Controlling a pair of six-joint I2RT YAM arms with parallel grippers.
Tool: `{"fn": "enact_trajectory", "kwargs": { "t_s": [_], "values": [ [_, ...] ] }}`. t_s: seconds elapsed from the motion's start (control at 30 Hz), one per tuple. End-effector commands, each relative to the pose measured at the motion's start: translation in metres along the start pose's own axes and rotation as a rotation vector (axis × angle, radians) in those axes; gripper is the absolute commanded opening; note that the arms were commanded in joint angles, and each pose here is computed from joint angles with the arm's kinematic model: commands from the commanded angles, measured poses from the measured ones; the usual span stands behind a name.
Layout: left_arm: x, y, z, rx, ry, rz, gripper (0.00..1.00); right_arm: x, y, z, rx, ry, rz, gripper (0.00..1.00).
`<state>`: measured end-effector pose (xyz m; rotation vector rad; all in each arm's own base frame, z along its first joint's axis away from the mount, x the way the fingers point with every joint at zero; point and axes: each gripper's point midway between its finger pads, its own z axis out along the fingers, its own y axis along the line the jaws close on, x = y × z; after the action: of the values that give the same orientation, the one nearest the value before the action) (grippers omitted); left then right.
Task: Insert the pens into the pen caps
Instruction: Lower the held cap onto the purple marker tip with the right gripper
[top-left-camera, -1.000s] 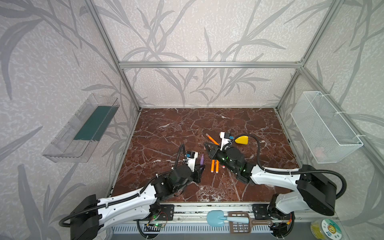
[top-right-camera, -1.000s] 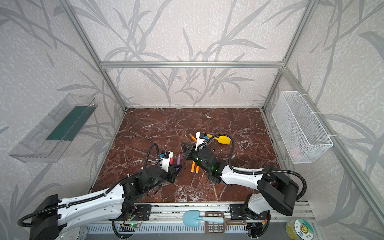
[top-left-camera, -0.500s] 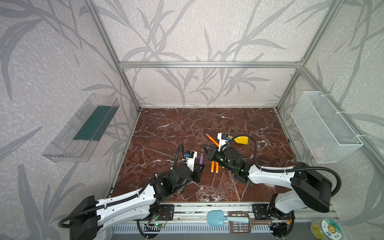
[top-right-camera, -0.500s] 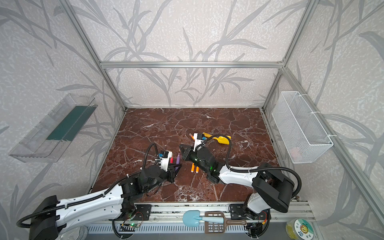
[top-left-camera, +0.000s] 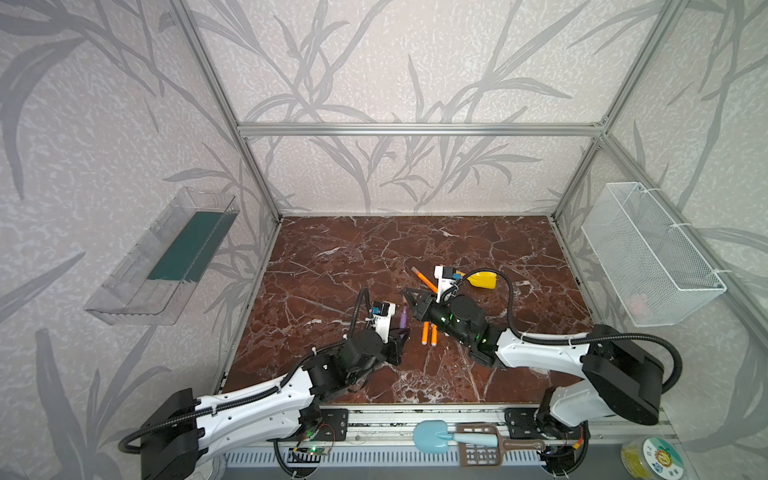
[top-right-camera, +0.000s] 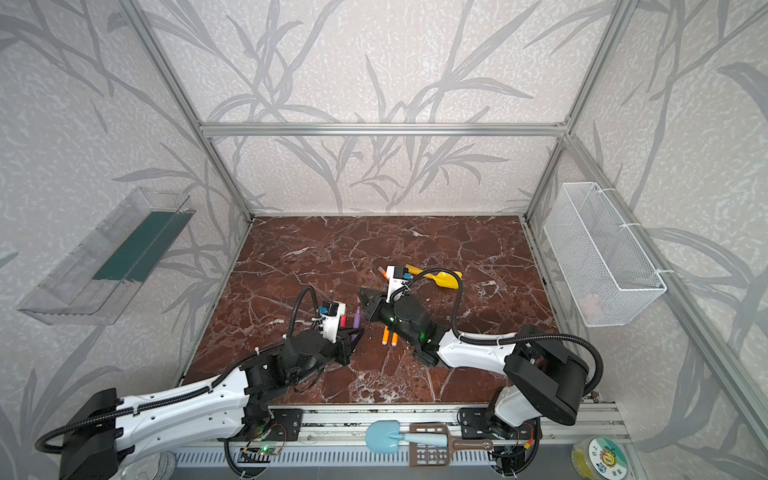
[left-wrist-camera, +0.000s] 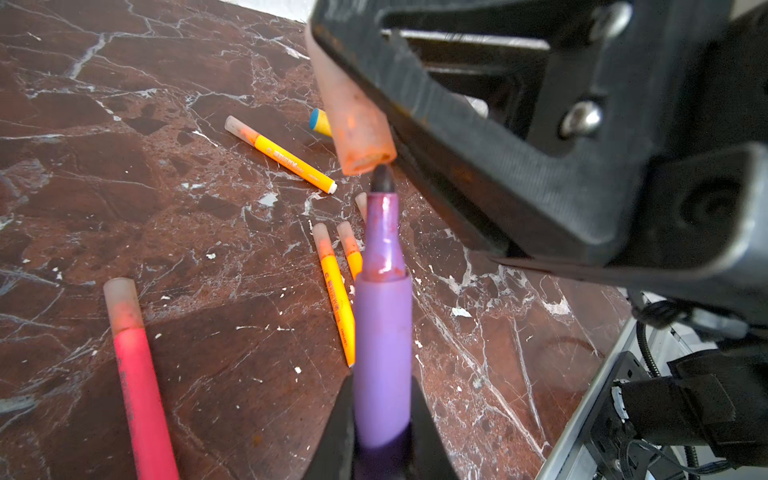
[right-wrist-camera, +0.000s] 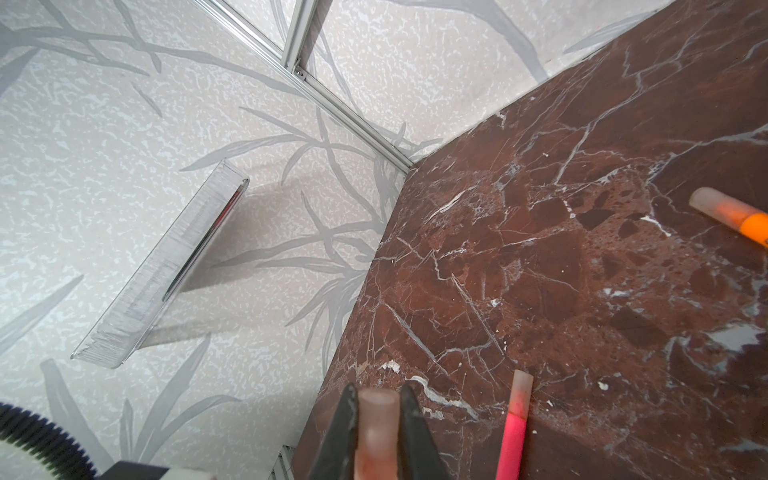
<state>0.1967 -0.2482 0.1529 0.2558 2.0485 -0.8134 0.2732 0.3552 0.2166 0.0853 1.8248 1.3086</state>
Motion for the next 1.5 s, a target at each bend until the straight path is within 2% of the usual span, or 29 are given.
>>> {"fn": "enact_trajectory", "kwargs": {
  "t_s": [0.0,0.6,1.1,1.3,1.47],
  "values": [
    [-0.016,-0.004,-0.001,0.005,-0.065,-0.016,0.0,-0.007,0.02,-0.002,-0.063,-0.022,-0.004,0.08],
    [-0.014,-0.004,0.001,-0.003,-0.053,-0.011,0.0,-0.013,0.027,-0.007,-0.071,-0.047,-0.025,0.08],
    [-0.027,-0.006,-0.004,-0.007,-0.09,-0.022,0.0,0.01,0.022,-0.012,-0.106,-0.008,-0.03,0.07],
    [-0.033,-0.004,-0.003,-0.011,-0.101,-0.066,0.0,0.024,0.032,-0.025,-0.161,-0.026,-0.044,0.04],
    [-0.042,-0.009,-0.003,0.055,-0.095,-0.121,0.0,0.031,0.035,-0.03,-0.204,-0.028,-0.056,0.05]
  ]
}}
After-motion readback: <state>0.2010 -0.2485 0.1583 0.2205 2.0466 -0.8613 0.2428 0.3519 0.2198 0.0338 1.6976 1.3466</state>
